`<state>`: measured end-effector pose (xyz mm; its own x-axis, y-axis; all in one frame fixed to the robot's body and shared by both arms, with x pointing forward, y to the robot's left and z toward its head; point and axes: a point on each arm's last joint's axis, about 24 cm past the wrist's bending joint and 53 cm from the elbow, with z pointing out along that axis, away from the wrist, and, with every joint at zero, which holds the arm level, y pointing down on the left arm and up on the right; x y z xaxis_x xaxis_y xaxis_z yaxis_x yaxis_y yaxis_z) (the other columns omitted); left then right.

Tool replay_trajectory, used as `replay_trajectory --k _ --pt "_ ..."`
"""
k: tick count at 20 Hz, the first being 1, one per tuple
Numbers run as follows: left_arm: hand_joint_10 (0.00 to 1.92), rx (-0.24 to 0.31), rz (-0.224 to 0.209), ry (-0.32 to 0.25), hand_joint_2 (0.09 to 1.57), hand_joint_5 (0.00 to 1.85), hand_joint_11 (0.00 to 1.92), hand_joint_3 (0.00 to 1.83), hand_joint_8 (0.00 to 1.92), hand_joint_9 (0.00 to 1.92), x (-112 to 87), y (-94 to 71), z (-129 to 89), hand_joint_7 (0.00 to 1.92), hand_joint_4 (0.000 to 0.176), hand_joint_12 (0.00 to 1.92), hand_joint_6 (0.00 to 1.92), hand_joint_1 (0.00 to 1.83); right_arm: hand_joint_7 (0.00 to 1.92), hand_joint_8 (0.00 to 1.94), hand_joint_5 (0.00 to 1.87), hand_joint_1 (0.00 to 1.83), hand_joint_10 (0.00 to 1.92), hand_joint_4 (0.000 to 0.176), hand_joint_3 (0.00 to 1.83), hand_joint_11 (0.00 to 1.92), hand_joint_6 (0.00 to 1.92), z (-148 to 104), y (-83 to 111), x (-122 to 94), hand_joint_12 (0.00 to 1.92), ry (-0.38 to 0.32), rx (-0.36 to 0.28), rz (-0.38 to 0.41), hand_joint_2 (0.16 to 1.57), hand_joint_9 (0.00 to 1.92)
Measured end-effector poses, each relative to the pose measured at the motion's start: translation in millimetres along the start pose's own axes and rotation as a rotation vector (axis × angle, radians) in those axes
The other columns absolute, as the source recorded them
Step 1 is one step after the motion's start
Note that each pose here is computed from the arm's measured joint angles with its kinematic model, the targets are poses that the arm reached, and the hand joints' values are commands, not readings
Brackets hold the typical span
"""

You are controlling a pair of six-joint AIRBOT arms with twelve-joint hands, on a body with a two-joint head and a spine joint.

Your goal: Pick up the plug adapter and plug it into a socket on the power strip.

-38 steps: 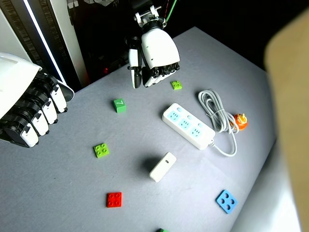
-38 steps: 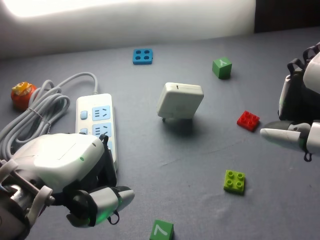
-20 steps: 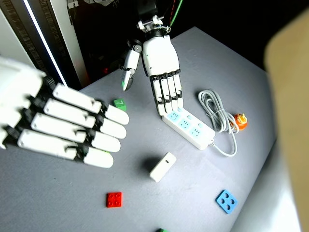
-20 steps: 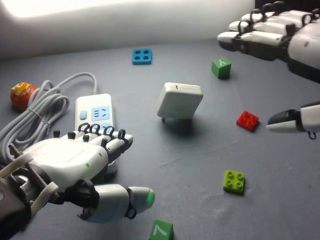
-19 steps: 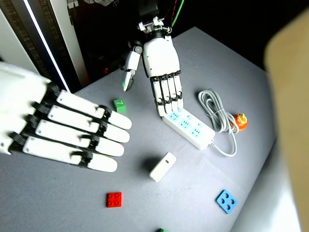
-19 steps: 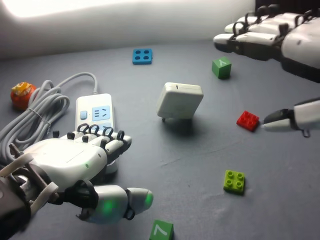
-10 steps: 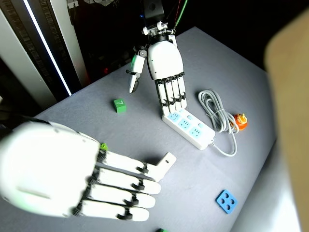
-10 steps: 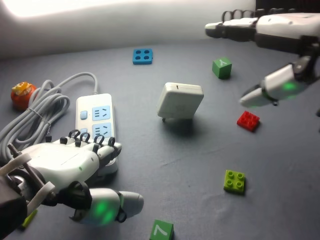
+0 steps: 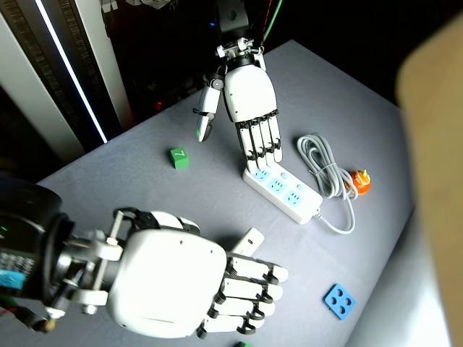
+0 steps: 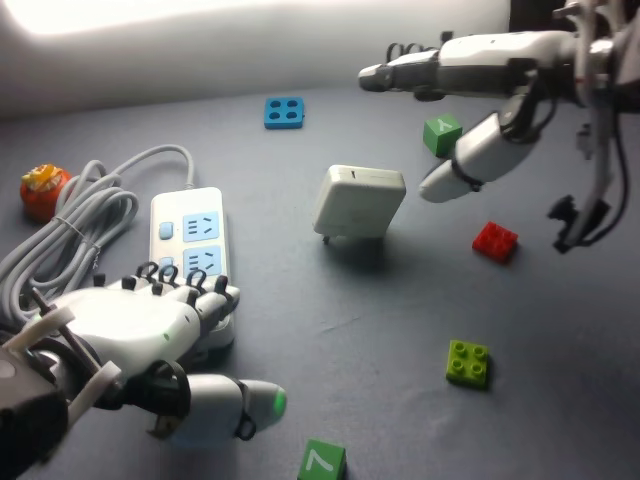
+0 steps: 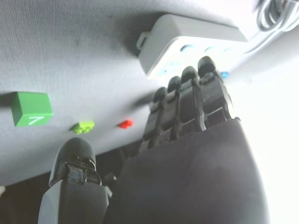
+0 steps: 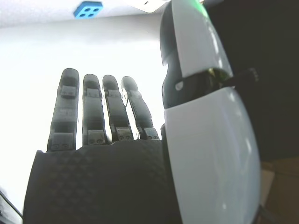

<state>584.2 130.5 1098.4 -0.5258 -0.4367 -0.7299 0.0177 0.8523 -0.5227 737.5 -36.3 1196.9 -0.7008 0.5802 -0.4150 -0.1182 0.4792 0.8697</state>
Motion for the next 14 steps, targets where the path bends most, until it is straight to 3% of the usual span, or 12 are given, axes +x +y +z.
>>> replay_trajectory --k 5,8,14 --pt "0.01 -0.014 -0.007 0.004 1.15 0.01 0.02 0.0 0.01 0.05 6.1 4.6 2 0.06 0.0 0.1 0.0 0.0 0.11 0.01 0.15 1.17 0.01 0.0 0.0 0.0 0.01 27 -0.1 19 0.45 0.054 0.015 -0.003 1.01 0.09" --pt "0.0 -0.02 -0.009 0.003 1.15 0.01 0.0 0.0 0.0 0.08 6.6 6.9 2 0.08 0.0 0.2 0.0 0.0 0.17 0.01 0.21 1.2 0.01 0.0 0.0 0.0 0.01 34 -4.8 27 0.53 0.066 0.025 -0.005 0.99 0.15" --pt "0.0 -0.028 -0.016 -0.009 1.16 0.0 0.0 0.0 0.0 0.07 5.8 12.4 2 0.06 0.0 0.19 0.0 0.0 0.17 0.0 0.25 1.12 0.0 0.0 0.0 0.0 0.0 43 -12.8 33 0.52 0.068 0.039 -0.006 1.01 0.13"
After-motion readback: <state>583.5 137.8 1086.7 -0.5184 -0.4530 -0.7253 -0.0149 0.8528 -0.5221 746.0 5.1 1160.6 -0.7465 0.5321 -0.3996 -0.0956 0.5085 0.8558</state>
